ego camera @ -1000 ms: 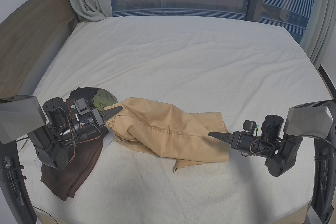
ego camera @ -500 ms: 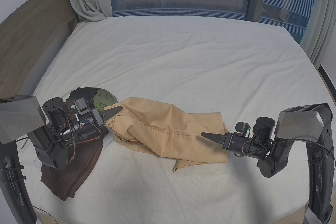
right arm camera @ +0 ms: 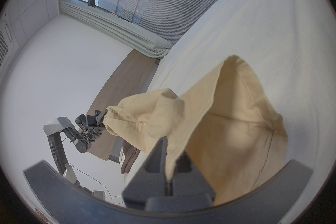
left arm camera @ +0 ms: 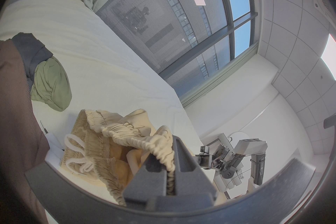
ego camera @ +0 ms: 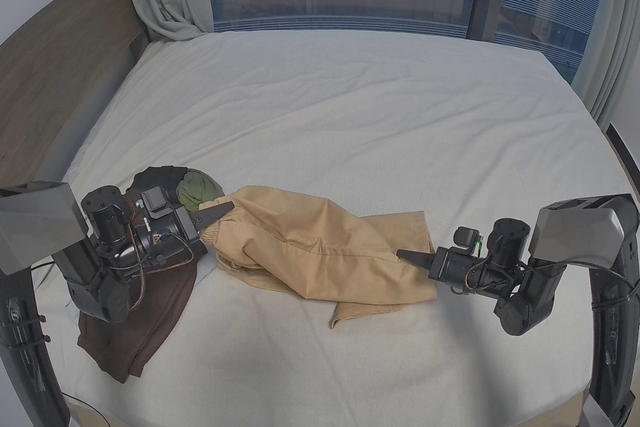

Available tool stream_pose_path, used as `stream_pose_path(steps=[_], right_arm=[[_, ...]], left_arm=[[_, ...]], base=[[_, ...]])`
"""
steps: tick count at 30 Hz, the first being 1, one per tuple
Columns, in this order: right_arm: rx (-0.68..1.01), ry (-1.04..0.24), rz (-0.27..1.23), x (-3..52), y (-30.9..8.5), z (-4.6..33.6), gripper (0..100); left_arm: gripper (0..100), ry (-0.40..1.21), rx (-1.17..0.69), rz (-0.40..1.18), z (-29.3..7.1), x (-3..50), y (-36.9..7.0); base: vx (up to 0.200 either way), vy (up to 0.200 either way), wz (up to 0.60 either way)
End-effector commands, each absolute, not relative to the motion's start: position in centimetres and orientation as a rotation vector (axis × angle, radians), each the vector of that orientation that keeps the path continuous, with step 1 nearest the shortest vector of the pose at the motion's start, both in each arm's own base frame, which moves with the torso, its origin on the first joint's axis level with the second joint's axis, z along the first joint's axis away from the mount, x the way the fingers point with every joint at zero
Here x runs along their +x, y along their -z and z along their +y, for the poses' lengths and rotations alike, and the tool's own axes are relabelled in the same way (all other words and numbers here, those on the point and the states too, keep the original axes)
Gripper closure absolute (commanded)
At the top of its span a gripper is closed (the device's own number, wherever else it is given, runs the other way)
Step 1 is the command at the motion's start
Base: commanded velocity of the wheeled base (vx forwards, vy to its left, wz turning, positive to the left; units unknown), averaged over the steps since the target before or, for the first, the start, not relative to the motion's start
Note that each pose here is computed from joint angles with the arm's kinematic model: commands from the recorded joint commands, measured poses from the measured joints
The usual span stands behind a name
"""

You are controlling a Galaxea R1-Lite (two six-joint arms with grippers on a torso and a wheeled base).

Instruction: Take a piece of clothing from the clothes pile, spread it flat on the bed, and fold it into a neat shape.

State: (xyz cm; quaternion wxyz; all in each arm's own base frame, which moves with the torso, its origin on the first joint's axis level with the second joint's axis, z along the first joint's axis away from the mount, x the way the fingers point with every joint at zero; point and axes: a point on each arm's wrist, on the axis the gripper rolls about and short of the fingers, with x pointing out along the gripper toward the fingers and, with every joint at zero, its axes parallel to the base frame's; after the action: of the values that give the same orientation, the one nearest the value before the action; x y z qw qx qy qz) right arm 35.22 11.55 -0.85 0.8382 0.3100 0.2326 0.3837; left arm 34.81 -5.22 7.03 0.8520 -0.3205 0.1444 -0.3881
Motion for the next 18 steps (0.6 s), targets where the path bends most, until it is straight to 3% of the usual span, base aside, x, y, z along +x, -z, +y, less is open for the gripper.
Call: stream_pose_path(steps=[1, 18], right_arm=[[0.645, -0.827, 0.445, 34.3, -1.9, 11.1, 100], [0.628, -0.859, 0.358, 32.4, -6.4, 10.6, 100]], left_arm=[[100, 0.822, -0.652, 0.293, -5.3, 34.8, -7.1], [100, 0.87, -0.54, 0.215, -5.3, 34.4, -8.7]], base=[[0.0, 0.0, 0.0], [0.0, 0.0, 0.0]])
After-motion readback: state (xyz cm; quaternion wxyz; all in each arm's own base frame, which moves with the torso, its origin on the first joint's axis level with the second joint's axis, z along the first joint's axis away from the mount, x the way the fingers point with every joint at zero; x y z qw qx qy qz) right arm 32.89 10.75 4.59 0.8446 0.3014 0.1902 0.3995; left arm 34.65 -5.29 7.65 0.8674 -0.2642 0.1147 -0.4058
